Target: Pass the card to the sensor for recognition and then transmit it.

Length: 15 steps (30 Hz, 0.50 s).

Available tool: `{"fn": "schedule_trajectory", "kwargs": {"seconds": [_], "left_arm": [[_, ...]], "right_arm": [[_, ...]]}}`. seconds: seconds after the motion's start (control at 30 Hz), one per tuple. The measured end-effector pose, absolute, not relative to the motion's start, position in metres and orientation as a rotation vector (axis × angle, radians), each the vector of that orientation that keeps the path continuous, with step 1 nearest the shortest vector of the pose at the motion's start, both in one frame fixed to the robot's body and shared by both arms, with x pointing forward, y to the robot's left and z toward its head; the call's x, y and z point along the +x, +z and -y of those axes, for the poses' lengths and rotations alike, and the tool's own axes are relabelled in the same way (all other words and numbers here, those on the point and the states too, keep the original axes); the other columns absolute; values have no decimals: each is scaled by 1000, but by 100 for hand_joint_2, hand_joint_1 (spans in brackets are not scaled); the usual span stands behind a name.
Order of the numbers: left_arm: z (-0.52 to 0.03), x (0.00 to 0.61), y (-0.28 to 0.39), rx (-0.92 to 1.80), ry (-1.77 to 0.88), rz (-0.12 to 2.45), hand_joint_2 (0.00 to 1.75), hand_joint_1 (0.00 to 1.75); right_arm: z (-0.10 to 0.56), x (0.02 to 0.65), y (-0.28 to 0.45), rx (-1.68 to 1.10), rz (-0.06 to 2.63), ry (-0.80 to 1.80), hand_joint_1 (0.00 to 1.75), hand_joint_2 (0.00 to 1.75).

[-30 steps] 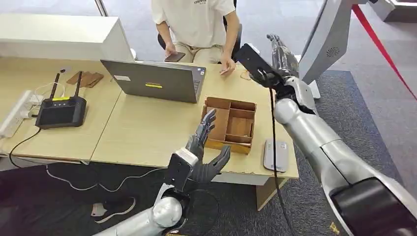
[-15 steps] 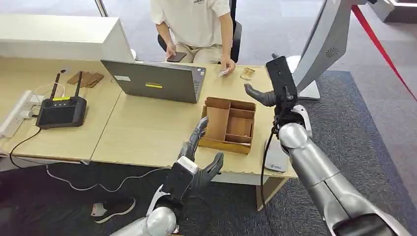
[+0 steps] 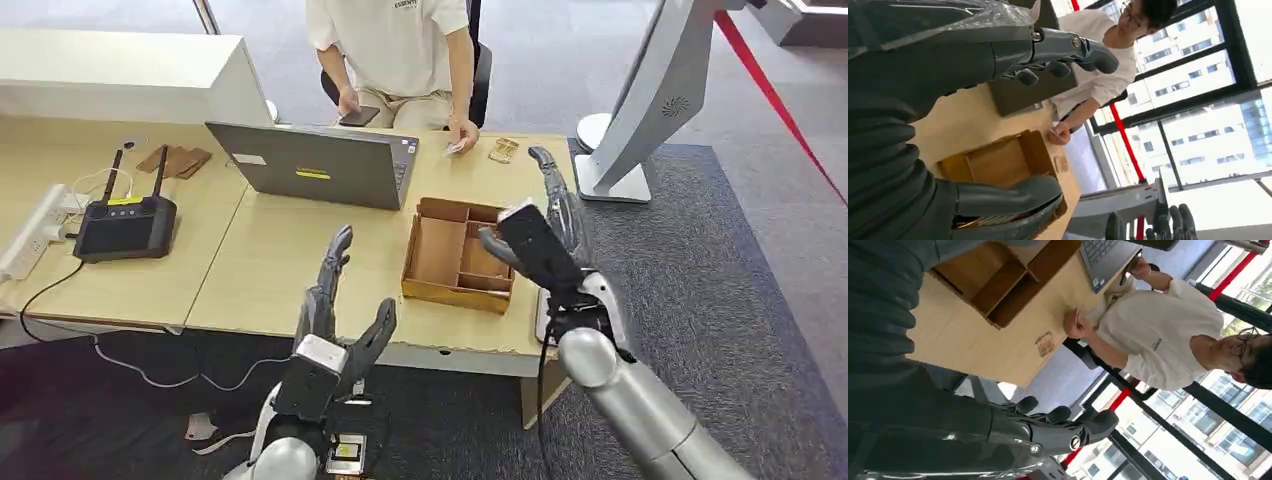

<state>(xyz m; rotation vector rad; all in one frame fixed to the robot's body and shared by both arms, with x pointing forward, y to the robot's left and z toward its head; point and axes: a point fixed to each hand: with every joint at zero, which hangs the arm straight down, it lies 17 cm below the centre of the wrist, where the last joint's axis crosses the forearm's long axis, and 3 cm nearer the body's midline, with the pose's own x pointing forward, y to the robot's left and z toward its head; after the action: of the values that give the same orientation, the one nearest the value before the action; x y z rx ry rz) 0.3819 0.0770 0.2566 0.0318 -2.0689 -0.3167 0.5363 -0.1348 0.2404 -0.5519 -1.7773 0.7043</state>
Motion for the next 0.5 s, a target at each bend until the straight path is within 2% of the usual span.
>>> {"fn": "schedule_trajectory", "kwargs": {"seconds": [0.5], "left_arm": [[-114, 386, 276, 58, -200, 2081, 175, 0]], "right_arm": [[94, 494, 201, -897, 1738, 1192, 0, 175]]}}
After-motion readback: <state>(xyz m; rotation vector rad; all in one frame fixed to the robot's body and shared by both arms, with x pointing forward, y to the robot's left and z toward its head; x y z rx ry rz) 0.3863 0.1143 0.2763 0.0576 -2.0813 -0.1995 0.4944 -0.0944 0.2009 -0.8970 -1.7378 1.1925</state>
